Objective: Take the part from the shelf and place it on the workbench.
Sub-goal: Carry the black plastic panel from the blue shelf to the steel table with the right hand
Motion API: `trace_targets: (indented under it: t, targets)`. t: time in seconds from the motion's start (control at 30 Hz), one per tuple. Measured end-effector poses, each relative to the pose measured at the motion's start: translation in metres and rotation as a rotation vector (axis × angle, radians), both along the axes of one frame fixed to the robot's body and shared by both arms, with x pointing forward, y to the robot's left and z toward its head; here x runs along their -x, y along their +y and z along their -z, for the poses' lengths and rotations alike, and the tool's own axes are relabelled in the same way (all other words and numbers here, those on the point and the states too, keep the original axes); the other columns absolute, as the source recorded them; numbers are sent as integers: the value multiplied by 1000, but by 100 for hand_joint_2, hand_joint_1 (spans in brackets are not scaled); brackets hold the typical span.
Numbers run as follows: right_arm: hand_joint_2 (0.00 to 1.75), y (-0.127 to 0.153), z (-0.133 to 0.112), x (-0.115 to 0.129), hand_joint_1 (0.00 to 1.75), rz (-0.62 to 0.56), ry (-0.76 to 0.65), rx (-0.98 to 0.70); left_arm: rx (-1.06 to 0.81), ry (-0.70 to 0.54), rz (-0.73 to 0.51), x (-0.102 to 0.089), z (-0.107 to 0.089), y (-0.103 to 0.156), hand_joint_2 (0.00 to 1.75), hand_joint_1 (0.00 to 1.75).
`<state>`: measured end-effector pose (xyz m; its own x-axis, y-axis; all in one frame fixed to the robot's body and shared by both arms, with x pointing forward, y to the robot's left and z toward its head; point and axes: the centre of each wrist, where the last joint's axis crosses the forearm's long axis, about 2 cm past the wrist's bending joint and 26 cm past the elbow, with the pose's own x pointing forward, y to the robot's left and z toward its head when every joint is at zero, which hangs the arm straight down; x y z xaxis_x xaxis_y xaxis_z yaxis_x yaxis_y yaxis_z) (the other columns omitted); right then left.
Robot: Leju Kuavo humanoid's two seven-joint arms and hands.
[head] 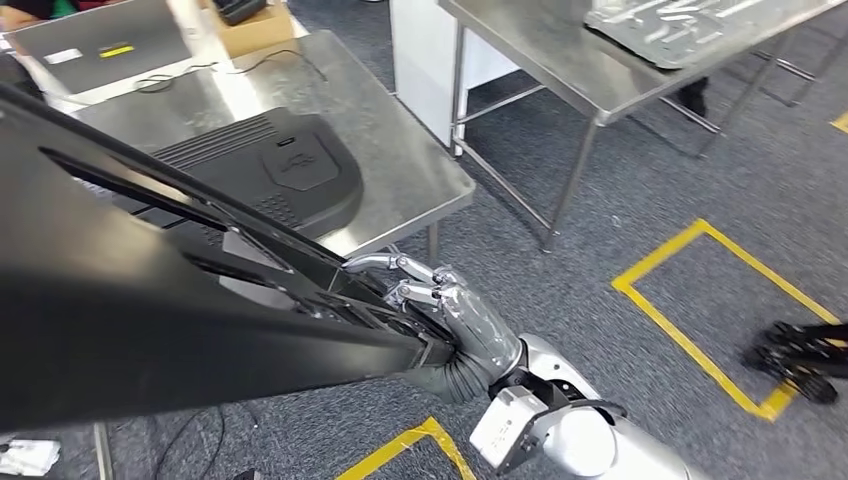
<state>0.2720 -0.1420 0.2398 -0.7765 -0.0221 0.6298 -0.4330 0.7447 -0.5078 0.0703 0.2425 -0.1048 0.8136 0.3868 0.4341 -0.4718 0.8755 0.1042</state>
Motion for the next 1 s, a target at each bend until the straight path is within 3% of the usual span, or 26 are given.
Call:
trace_targets:
  t: [1.0]
  targets:
    - [175,16,-1,4,175,-67,8,-3,-8,10,11,1,0,2,175,0]
